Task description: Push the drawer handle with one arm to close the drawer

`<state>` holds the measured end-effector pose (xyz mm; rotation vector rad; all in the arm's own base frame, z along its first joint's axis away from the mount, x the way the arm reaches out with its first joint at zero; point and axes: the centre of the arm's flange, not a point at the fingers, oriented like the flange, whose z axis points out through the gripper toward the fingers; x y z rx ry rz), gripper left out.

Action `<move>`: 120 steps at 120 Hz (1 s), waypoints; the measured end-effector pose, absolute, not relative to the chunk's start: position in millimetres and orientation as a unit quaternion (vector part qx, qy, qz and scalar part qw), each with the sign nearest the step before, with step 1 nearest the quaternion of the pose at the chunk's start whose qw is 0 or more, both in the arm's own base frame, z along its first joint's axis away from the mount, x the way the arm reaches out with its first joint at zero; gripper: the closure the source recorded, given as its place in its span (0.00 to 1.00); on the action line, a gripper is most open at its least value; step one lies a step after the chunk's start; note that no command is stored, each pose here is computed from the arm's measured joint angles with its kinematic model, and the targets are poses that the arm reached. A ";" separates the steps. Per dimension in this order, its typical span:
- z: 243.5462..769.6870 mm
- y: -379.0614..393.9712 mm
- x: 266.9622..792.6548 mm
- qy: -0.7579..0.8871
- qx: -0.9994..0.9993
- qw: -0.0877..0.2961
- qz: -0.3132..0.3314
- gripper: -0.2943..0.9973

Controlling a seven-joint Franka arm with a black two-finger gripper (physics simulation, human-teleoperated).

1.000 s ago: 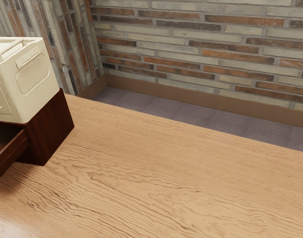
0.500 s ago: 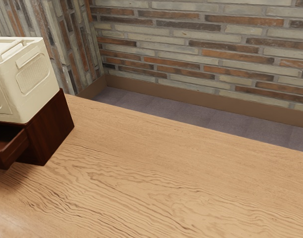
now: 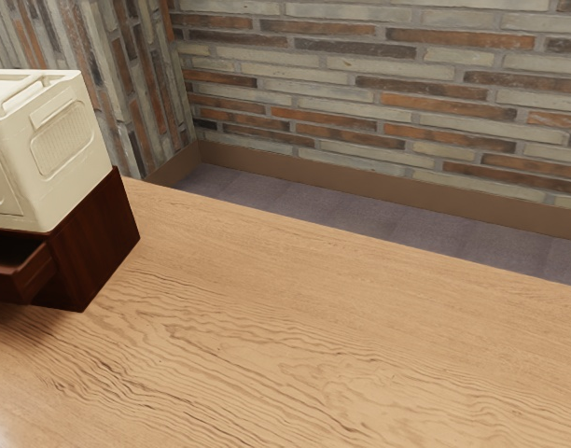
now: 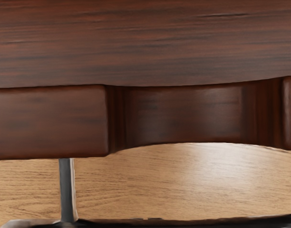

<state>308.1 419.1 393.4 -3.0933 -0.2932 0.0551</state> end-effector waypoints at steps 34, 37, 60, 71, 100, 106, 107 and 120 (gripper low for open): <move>390.9 423.2 335.0 -0.084 -0.996 0.017 0.014 0.84; 391.4 423.8 337.4 -0.083 -0.996 0.018 0.013 0.84; 397.5 422.0 360.7 -0.069 -0.997 0.022 0.003 0.83; 400.5 418.7 371.2 -0.064 -0.998 0.020 -0.005 0.83; 403.8 431.1 377.7 -0.017 -1.000 0.026 -0.004 0.84; 403.2 433.9 378.7 -0.003 -1.000 0.026 -0.004 0.84; 403.0 434.5 378.9 0.000 -1.000 0.026 -0.004 0.84; 398.5 440.9 380.7 0.026 -0.999 0.023 -0.003 0.84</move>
